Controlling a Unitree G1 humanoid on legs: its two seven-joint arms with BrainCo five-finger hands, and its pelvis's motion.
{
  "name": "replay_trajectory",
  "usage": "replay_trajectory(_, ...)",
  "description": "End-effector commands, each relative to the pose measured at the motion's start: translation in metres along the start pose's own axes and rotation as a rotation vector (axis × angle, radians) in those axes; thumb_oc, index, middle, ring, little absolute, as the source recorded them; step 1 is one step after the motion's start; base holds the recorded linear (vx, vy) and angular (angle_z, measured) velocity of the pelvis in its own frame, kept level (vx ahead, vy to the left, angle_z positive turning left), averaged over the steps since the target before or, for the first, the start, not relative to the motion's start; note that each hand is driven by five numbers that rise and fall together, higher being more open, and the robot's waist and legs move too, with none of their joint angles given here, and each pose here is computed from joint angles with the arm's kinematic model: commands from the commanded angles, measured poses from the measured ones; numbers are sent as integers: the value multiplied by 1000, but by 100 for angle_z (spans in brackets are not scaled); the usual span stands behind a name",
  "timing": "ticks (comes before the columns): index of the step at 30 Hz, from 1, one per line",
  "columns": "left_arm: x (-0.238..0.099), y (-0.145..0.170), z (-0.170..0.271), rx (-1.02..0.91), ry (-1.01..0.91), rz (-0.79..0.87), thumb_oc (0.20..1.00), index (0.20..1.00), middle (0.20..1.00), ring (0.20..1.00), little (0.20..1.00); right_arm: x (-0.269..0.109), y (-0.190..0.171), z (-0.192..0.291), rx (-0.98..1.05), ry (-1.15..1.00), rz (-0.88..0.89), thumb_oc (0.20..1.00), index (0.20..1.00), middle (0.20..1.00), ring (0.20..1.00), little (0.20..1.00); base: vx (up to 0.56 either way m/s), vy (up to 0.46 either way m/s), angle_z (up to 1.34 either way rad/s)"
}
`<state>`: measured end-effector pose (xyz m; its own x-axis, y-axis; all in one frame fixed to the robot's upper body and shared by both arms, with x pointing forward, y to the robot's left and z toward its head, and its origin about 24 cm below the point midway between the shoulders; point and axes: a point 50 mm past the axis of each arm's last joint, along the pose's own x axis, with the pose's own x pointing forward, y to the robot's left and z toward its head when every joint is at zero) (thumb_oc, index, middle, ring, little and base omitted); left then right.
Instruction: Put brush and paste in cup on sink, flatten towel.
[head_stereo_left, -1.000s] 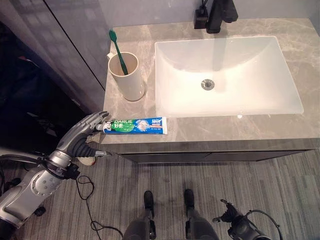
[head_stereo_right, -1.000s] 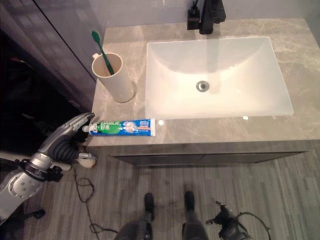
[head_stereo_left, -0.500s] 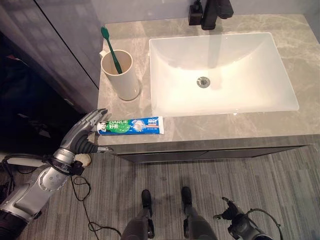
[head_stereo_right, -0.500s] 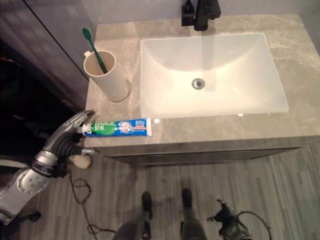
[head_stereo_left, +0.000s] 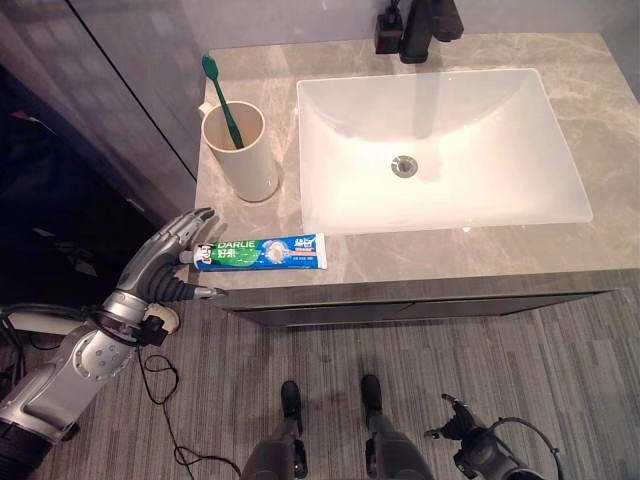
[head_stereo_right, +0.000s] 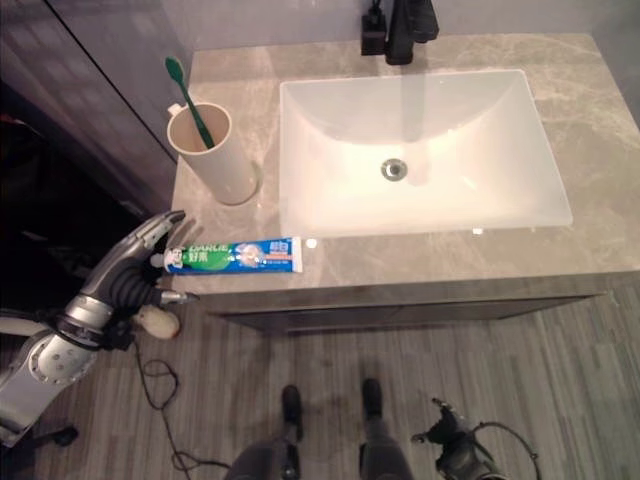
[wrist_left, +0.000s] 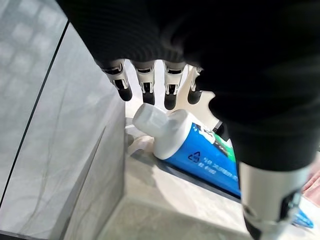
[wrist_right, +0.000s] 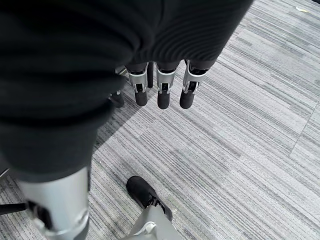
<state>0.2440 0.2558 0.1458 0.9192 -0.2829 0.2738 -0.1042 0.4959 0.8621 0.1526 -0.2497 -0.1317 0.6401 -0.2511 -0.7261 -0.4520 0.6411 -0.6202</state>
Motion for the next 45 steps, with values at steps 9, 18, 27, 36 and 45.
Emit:
replay_trajectory(9, 8, 15, 3, 63, -40, 92, 1000, 1000, 1000, 1000, 1000, -4, 9, -4, -18, 13, 17, 1000, 1000, 1000, 1000, 1000, 0, 0, 0)
replay_trajectory(18, 13, 14, 4, 82, -52, 95, 1000, 1000, 1000, 1000, 1000, -4, 8, -4, -8, 7, 7, 1000, 1000, 1000, 1000, 1000, 9, 1, -3)
replay_trajectory(27, 18, 12, 5, 96, -63, 96, 1000, 1000, 1000, 1000, 1000, -4, 9, -3, 5, 5, 6, 1000, 1000, 1000, 1000, 1000, 10, -3, -3)
replay_trajectory(36, 18, 5, -2, 191, -53, 15, 435, 435, 435, 435, 435, -3, 3, 1, 11, -21, -17, 1000, 1000, 1000, 1000, 1000, -1, -3, -1)
replay_trajectory(45, 21, -3, -4, 370, -113, -113, 200, 200, 200, 200, 200, -3, 3, -6, 36, 10, -28, 1000, 1000, 1000, 1000, 1000, -1, 0, -1)
